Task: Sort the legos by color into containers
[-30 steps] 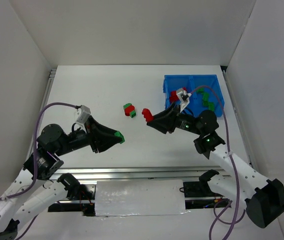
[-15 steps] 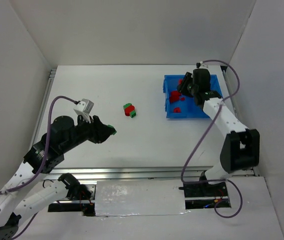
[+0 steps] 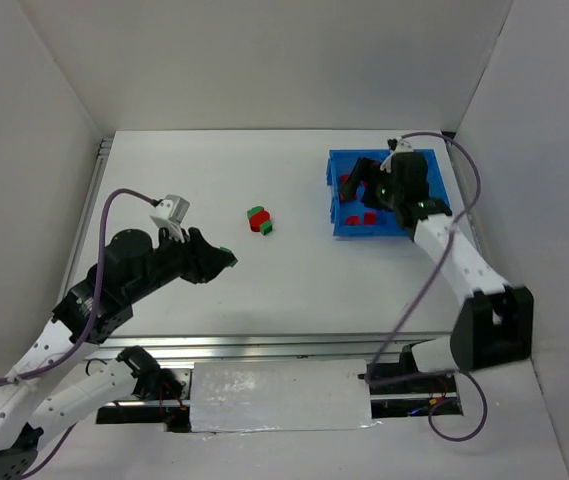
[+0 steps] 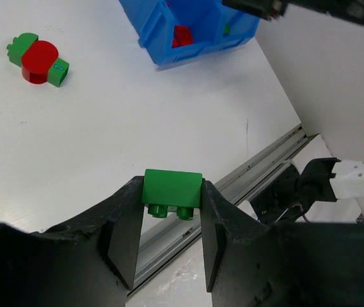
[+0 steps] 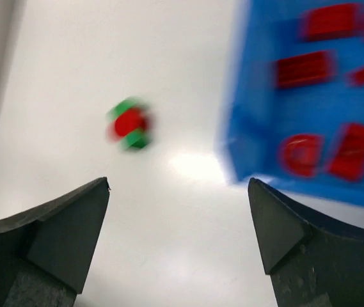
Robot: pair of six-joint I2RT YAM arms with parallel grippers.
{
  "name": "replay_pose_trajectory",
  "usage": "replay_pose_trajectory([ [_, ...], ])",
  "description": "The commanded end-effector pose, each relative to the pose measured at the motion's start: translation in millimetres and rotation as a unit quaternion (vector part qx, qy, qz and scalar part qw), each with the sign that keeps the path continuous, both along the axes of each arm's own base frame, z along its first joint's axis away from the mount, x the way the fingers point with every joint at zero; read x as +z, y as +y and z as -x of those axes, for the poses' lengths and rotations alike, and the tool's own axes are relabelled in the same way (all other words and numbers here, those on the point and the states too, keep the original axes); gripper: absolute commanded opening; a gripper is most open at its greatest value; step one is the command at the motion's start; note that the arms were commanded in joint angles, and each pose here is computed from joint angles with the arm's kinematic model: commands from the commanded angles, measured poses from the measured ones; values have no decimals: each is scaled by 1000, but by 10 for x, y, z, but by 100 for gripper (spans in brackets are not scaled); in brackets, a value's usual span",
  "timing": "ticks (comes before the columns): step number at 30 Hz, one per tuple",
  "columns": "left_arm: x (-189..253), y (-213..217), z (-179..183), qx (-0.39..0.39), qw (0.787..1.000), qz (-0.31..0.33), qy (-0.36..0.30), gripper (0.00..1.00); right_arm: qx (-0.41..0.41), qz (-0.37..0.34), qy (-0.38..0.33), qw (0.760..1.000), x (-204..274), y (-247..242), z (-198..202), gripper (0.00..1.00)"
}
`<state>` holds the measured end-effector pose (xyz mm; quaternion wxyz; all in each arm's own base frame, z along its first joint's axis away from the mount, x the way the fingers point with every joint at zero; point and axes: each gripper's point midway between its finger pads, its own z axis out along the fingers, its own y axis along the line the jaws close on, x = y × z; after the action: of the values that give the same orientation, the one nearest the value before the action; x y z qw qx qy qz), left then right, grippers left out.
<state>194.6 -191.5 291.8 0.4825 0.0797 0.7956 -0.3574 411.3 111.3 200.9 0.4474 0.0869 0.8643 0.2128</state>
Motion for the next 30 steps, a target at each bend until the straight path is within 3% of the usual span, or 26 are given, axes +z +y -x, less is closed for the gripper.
replay_pose_trajectory([
  [1,188,-140,-65,3,998,55,18,0,218,-60,-183,957,834,833,795,96],
  [2,185,-153,-64,14,996,71,46,0,298,-68,-221,926,851,1171,1332,97],
  [3,205,-201,-87,14,995,77,62,0,331,-52,-285,898,962,1295,1516,99],
  [6,153,-272,-86,34,984,107,139,0,370,-83,-367,849,1088,1557,2106,100],
  [10,59,-449,-79,39,960,159,228,0,347,-102,-367,857,1188,1741,2268,98],
  [11,14,-483,-90,38,956,172,235,0,322,-86,-361,871,1141,1760,2180,97],
  [13,-17,-506,-88,43,948,193,248,0,325,-81,-360,871,1195,1889,2248,97],
  [18,33,-483,-122,61,939,227,251,0,302,-52,-311,899,1043,2083,2094,93],
  [24,67,-503,-140,55,940,226,249,0,324,-86,-321,886,1111,2266,2163,89],
  [27,43,-555,-112,39,938,229,257,0,320,-88,-322,887,1159,2322,2118,82],
  [30,26,-568,-101,34,938,228,259,0,335,-90,-321,881,1179,2412,2128,66],
])
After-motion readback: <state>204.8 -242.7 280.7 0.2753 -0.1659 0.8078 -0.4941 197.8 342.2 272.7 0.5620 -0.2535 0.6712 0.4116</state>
